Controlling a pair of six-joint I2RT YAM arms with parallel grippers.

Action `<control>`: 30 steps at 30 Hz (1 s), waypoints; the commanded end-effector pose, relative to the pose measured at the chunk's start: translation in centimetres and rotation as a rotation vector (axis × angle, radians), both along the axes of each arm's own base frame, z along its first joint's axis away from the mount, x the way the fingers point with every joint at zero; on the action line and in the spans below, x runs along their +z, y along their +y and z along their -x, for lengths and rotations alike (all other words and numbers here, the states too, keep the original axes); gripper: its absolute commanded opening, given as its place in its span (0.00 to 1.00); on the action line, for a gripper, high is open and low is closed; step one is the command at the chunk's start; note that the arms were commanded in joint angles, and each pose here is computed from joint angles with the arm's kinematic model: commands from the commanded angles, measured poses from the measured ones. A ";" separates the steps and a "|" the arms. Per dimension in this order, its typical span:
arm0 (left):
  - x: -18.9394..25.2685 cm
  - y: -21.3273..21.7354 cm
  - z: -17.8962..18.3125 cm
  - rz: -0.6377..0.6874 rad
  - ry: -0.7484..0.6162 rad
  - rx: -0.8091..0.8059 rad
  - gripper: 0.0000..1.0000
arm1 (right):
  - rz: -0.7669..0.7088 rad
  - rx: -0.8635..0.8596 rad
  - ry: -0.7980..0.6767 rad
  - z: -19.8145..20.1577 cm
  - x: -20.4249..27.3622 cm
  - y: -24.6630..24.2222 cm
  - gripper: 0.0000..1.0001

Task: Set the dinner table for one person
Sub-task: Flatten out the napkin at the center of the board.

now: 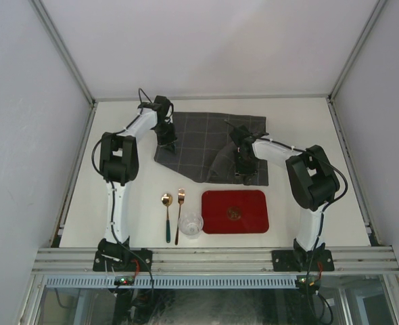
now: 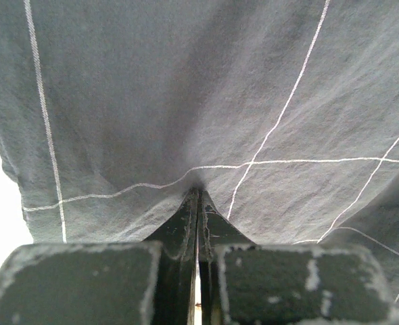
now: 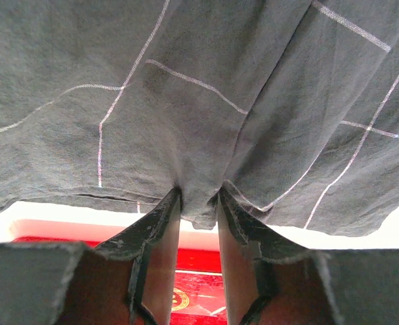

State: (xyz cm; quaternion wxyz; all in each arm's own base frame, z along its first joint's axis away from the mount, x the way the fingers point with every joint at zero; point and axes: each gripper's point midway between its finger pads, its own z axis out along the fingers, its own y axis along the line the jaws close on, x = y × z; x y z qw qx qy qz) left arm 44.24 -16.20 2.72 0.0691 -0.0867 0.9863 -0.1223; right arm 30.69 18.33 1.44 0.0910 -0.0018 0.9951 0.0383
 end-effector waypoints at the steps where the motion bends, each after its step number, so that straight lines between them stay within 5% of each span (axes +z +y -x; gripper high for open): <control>1: -0.7 0.2 -0.2 -0.001 -0.003 -0.018 0.00 | 0.026 -0.018 -0.005 0.1 -0.2 -0.6 0.29; 30: -1.9 -0.1 1.8 0.030 0.049 -0.022 0.00 | 0.064 -0.019 -0.068 -2.0 2.3 -0.9 0.36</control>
